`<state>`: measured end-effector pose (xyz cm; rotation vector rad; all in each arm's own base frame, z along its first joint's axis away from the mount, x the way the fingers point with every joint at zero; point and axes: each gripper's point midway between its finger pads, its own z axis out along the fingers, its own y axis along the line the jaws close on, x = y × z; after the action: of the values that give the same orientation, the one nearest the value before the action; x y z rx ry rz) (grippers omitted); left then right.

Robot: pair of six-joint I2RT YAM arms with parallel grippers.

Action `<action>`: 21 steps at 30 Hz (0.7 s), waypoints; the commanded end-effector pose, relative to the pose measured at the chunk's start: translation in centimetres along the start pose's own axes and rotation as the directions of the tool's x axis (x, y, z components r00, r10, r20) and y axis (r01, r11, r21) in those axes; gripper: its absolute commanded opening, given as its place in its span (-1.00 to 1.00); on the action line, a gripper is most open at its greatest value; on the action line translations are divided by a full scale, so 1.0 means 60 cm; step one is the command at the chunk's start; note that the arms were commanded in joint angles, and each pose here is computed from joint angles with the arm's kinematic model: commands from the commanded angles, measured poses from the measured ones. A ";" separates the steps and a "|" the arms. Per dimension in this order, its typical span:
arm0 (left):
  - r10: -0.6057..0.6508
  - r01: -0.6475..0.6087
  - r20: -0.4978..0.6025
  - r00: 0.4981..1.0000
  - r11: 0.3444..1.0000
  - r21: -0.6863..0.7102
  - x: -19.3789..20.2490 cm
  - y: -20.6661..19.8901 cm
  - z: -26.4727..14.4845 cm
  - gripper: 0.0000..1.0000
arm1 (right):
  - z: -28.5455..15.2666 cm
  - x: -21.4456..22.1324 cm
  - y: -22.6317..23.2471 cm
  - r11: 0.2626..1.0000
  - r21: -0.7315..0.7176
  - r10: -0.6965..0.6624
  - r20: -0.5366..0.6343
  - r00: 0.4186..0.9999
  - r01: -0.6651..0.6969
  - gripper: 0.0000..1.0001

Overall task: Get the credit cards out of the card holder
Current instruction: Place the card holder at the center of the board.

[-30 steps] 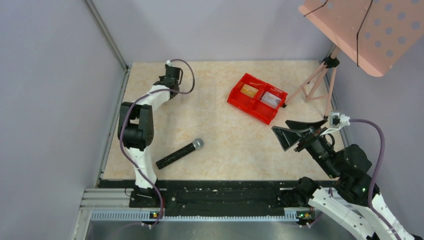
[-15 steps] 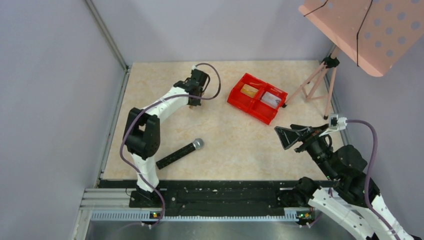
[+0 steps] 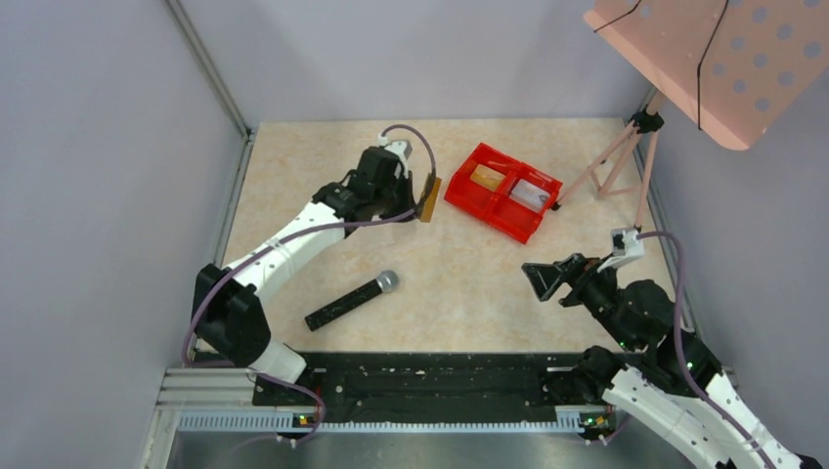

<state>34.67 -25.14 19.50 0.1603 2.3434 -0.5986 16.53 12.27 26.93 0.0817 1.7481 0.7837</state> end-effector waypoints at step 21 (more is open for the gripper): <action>0.122 -0.157 -0.270 0.955 0.981 -0.111 0.282 -0.153 0.022 -0.80 | -0.023 0.047 -0.079 0.960 0.233 0.163 -0.026 0.986 -0.153 0.75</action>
<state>21.88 -31.04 9.36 0.3666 2.6088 -0.1671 16.21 10.46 20.32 0.3052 1.9347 0.6995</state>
